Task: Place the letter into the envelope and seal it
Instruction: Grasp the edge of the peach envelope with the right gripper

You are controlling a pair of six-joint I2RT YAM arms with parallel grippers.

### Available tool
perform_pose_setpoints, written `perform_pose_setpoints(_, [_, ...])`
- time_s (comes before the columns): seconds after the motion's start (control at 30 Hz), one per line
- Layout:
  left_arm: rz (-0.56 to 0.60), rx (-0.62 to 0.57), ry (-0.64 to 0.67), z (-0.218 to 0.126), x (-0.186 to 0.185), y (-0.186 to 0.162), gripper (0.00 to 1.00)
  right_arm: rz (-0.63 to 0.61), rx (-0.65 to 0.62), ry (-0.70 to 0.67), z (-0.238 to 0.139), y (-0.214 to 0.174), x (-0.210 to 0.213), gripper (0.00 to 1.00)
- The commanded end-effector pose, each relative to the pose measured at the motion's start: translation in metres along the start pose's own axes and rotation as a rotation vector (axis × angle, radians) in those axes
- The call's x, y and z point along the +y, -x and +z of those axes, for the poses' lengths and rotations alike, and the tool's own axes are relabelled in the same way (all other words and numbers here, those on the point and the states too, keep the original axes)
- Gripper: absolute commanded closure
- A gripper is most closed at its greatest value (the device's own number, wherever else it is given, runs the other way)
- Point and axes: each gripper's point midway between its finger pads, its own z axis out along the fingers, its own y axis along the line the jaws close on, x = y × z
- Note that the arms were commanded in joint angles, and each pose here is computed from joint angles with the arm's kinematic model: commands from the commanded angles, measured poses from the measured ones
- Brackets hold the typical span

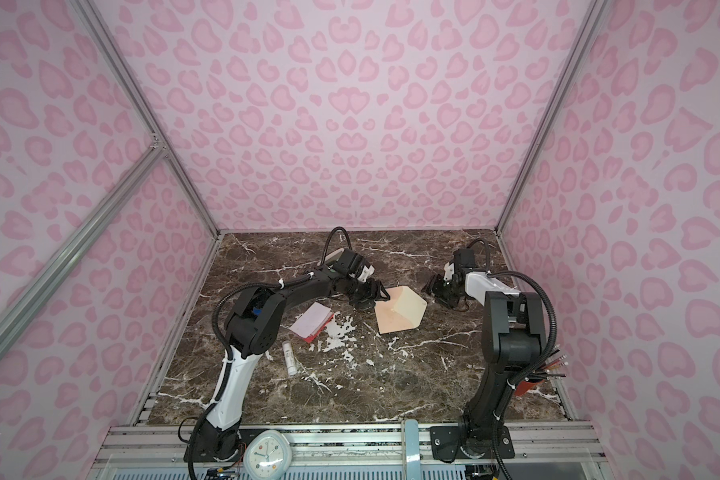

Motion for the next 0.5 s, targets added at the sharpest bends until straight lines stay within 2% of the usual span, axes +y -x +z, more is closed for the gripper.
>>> perform_pose_setpoints(0.0, [-0.019, 0.038, 0.041, 0.003, 0.014, -0.006, 0.31, -0.002, 0.033, 0.027, 0.006, -0.005, 0.001, 0.38])
perform_pose_setpoints(0.47, [-0.057, 0.082, 0.048, 0.011, 0.027, -0.009, 0.31, 0.036, 0.117, 0.119, 0.018, -0.02, 0.009, 0.38])
